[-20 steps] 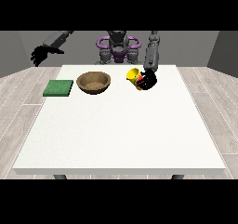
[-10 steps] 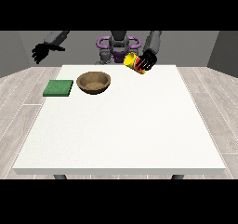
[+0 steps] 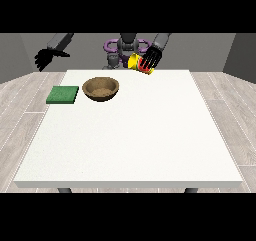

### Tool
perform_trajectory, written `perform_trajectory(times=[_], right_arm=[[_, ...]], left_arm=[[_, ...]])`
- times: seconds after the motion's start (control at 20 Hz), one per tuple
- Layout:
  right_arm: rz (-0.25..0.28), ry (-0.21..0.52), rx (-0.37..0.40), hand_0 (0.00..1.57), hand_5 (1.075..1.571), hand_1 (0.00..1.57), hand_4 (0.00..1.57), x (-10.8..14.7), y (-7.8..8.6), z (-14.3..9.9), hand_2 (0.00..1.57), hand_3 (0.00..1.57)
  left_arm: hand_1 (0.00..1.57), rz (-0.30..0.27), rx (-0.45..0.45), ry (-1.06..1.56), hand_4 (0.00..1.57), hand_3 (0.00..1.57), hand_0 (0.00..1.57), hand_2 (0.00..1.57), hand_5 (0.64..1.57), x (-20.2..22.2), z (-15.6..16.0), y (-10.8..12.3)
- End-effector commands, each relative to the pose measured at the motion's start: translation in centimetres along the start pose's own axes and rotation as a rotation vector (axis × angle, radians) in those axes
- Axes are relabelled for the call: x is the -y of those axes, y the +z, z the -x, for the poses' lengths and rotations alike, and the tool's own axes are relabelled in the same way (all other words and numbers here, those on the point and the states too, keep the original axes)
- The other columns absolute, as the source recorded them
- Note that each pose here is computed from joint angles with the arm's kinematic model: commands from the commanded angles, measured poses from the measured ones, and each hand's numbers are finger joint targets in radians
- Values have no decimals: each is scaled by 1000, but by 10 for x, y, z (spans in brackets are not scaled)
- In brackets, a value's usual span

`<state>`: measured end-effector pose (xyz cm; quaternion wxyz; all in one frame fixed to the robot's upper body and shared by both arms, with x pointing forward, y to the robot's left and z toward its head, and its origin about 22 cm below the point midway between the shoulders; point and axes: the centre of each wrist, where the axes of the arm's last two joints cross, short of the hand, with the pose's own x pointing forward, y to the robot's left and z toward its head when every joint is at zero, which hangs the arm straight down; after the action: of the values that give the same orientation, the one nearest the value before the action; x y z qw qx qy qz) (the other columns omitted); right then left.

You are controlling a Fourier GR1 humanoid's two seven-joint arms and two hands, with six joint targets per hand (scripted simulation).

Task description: Pick the cup and pour the ball into the bowl, then pick the bowl and place it on the pad

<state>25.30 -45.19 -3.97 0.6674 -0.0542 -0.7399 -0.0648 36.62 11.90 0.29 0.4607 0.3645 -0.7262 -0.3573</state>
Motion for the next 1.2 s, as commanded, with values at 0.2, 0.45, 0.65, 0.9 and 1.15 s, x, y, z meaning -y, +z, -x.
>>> perform_trajectory(times=[0.2, 0.45, 0.65, 0.9, 1.15], right_arm=[[3, 4, -6, 0, 1548, 0, 0, 9, -2, -1, 0, 0], [-46, 37, -50, 0, 1534, 0, 0, -30, -40, -14, 0, 180], [-59, 24, 26, 0, 1530, 0, 0, -57, -67, -23, 0, 267], [-111, 15, 40, 0, 1528, 0, 0, -48, -72, -33, 0, 271], [-91, -14, 78, 0, 1523, 0, 0, -54, -84, -43, 0, 276]], left_arm=[[822, 32, 83, -190, 881, 1559, 822, 1571, 1571, 5, -54, -11], [549, 60, 108, -297, 935, 1571, 549, 1571, 1565, 8, -68, -9], [455, -11, 196, -417, 894, 1571, 455, 1571, 1571, 5, -106, -11], [376, 17, 244, -518, 835, 1571, 376, 1571, 1569, 11, -117, 3], [48, 100, 351, -664, 1085, 1571, 48, 1571, 1495, 25, -114, 14]])
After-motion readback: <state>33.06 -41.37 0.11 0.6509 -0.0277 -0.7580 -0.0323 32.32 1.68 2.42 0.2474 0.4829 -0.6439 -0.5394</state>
